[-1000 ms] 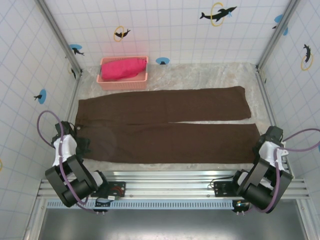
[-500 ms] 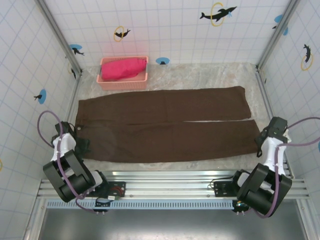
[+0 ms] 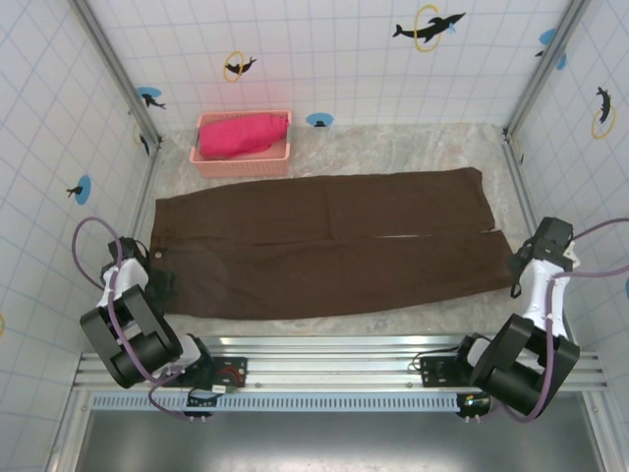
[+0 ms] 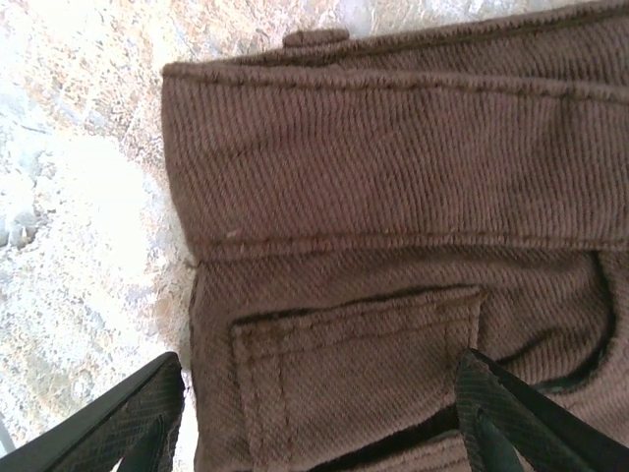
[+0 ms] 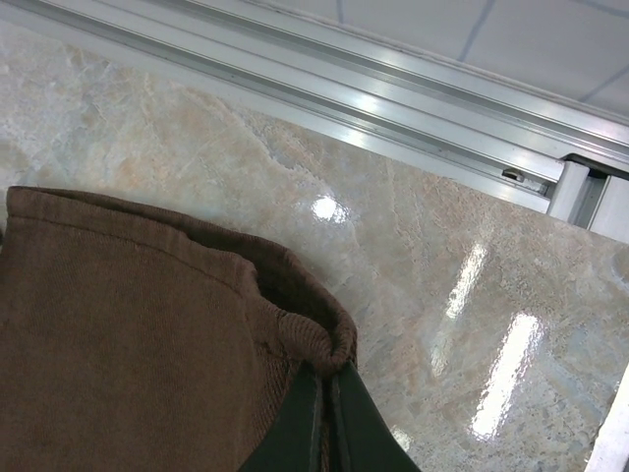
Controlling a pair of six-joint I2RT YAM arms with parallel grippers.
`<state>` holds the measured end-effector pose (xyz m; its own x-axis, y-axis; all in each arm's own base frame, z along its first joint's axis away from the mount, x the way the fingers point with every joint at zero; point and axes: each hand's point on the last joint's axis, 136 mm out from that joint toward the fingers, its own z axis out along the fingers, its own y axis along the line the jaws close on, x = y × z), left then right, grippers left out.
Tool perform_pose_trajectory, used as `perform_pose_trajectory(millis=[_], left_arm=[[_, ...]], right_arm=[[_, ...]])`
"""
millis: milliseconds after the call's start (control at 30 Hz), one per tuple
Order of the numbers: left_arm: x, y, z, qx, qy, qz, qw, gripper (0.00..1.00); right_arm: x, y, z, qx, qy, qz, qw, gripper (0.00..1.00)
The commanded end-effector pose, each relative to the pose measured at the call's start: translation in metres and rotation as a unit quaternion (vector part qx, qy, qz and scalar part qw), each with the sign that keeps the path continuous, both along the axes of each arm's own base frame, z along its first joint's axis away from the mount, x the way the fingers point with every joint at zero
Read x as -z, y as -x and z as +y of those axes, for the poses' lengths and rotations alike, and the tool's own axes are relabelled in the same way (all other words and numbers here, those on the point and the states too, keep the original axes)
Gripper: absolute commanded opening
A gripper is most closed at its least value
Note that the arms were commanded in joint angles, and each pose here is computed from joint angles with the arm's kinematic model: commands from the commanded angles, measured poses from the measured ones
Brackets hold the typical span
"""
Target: Roll up the long pants
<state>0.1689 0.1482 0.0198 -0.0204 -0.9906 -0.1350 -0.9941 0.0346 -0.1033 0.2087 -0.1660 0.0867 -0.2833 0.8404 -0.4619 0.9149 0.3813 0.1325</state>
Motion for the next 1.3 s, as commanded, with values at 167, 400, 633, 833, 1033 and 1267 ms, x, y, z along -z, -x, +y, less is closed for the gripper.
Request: perform_pose_trajectory(millis=[167,400,633,833,1033,1267], left_arm=[[0.016,0.016,0.003,-0.027,-0.01,0.033,0.999,0.45],[0.011,0.021,0.006,-0.029,-0.02,0.043,0.998,0.0],[-0.036,0.002,0.026,0.006,-0.057,0.024,0.998,0.0],[-0.077,-0.006,0.029,0.018,-0.08,-0.011,0.997,0.0],[-0.108,-0.027,0.037,0.028,-0.099,-0.06,0.993,0.0],[-0.12,-0.071,0.066,0.041,-0.114,-0.088,0.989,0.0]], right_arm=[[-0.02,-0.011,-0.009,0.006,0.013,-0.01,1.0,0.0],[-0.024,-0.015,-0.011,0.001,0.018,-0.013,1.0,0.0],[-0.044,-0.035,-0.019,-0.012,0.027,-0.038,0.999,0.0],[-0.068,-0.062,-0.022,-0.037,0.038,-0.062,0.997,0.0],[-0.102,-0.095,-0.024,-0.061,0.055,-0.103,0.991,0.0],[-0.106,-0.142,-0.033,-0.055,0.051,-0.146,0.986,0.0]])
